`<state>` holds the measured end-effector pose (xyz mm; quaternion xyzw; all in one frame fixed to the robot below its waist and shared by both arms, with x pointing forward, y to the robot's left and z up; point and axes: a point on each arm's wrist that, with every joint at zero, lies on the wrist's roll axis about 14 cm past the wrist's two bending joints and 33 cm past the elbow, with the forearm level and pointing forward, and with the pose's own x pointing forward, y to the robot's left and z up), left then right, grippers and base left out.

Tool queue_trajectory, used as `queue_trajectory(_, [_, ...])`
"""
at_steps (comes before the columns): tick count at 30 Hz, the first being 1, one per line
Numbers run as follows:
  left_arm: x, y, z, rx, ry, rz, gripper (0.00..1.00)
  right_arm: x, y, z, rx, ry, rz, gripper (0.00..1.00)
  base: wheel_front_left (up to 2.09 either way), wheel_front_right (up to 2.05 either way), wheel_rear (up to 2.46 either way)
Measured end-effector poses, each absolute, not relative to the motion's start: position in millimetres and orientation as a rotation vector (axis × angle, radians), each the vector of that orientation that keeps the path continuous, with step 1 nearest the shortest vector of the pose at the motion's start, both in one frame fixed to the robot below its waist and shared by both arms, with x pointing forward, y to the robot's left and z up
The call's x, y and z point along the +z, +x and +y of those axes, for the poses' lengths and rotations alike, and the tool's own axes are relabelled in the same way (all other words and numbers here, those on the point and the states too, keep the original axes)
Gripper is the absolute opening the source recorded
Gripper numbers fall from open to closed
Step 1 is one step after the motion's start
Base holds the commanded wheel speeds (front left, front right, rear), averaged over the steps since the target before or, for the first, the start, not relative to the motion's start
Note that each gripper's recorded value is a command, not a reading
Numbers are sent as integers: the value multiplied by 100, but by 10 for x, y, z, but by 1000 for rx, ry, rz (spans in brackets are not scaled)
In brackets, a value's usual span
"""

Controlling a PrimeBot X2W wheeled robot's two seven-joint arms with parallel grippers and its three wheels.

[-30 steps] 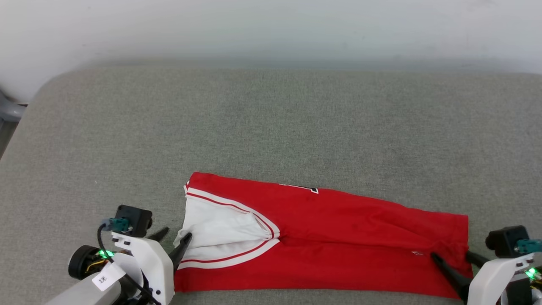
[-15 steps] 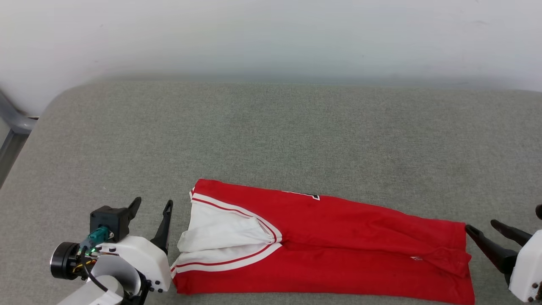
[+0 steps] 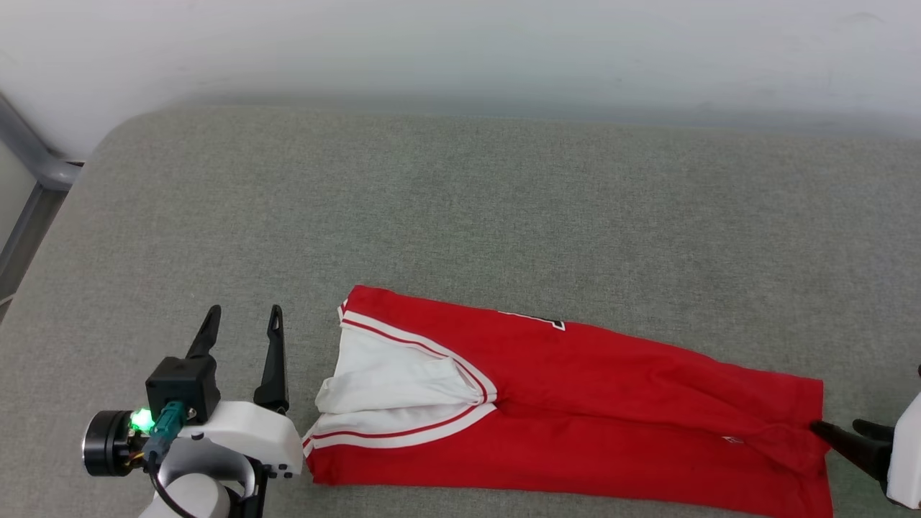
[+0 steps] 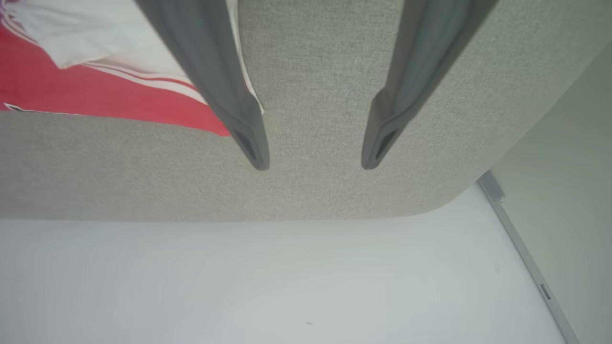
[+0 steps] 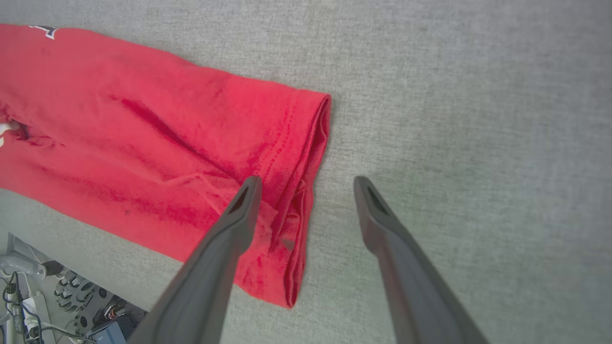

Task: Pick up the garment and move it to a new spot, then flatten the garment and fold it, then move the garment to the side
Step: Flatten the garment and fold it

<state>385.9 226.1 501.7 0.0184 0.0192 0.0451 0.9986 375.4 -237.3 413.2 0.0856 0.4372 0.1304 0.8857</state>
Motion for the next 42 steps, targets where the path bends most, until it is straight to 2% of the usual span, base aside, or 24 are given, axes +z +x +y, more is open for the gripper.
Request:
queue_trajectory(10, [4980, 3743, 2392, 186, 35, 1, 100, 3753, 3722, -2039, 320, 233, 1029, 100, 0, 0, 0])
queue_trajectory(22, [5002, 3564, 2381, 223, 30, -38, 100, 3619, 3661, -1738, 378, 295, 1035, 100, 0, 0, 0])
queue_trajectory(23, [5000, 3555, 2377, 223, 31, -40, 100, 3621, 3658, -1736, 378, 297, 1029, 53, 0, 0, 0])
queue_trajectory(24, [5000, 3545, 2378, 224, 31, -41, 100, 3625, 3660, -1743, 375, 298, 1020, 20, 0, 0, 0])
queue_trajectory(25, [4995, 3530, 2389, 227, 33, -40, 100, 3628, 3664, -1761, 369, 296, 1010, 0, 0, 0, 0])
queue_trajectory(32, [4985, 3471, 2391, 228, 46, -43, 100, 3628, 3618, -2025, 309, 268, 999, 0, 0, 0, 0])
queue_trajectory(42, [4962, 3432, 2360, 209, 67, -37, 100, 3759, 3691, -2771, 155, 123, 979, 0, 0, 0, 0])
